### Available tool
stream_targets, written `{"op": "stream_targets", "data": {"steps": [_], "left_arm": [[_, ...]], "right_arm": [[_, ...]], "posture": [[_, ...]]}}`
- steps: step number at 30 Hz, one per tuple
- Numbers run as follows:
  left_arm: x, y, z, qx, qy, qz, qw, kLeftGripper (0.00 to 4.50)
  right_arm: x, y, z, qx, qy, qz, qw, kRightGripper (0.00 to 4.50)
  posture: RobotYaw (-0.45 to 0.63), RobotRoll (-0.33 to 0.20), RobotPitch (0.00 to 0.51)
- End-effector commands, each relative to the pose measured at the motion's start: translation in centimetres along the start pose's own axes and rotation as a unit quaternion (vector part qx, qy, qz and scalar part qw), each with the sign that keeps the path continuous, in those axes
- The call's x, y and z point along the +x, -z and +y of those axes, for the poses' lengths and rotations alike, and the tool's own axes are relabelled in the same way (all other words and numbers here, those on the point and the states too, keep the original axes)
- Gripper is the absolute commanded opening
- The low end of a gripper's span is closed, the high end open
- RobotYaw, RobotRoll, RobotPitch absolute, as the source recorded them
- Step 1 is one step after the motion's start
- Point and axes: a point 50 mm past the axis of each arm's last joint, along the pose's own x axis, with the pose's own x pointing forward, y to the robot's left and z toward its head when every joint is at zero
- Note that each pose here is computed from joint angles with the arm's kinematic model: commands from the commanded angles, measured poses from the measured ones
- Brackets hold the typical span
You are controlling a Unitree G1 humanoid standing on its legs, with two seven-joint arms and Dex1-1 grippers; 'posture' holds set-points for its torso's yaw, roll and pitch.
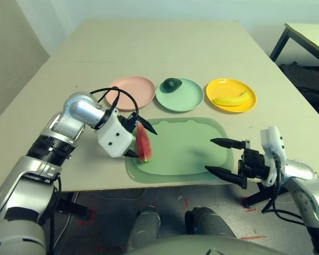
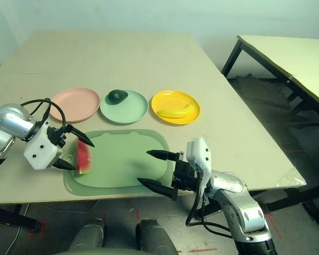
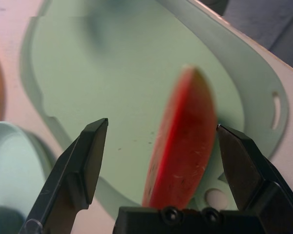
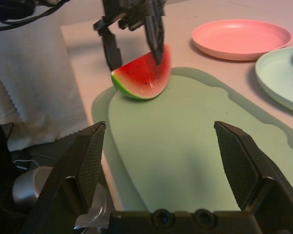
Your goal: Place the fruits into color-matched plates.
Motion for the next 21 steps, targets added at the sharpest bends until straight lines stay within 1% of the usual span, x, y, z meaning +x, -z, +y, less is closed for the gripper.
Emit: {"op": "stream_targets", "data": {"steps": [1,4,6,8,10,15,21], "left_arm": [[0.1,0.4,0.0,-0.005,0.019,0.01,1.0,4.5],[0.0,0.9,-0.3,-0.037,0.025,0.014,0.999,4.5],[0.3,1.2,-0.4,-0.082,0.018,0.011,0.996,4.5],[0.6,1.4,-0.5,-0.117,0.019,0.019,0.993,4.5],[1.1,1.5,-0.7,-0.133,0.03,0.035,0.99,4.5],[3.3,0.9,-0.9,-0.142,0.034,0.03,0.989,4.5],[4.5,1.1,-0.7,-0.153,0.025,0.051,0.987,4.5]], "right_arm": [[0.2,0.1,0.0,-0.004,0.006,0.001,1.0,4.48],[0.3,0.1,0.2,-0.006,0.009,0.0,1.0,4.48],[0.3,0.2,0.2,-0.008,0.012,0.003,1.0,4.48],[0.3,0.3,0.1,-0.012,0.013,0.01,1.0,4.48],[0.3,0.4,0.1,-0.014,0.014,0.013,1.0,4.48],[0.3,0.5,0.2,-0.021,0.017,0.017,0.999,4.48],[0.7,0.3,0.7,-0.025,0.014,0.014,0.999,4.48]], "posture": [[0.03,0.0,0.071],[0.02,0.0,0.07],[0.02,0.0,0.069],[0.02,0.0,0.068],[0.02,0.0,0.067],[0.03,0.0,0.068],[0.03,0.0,0.069]]}}
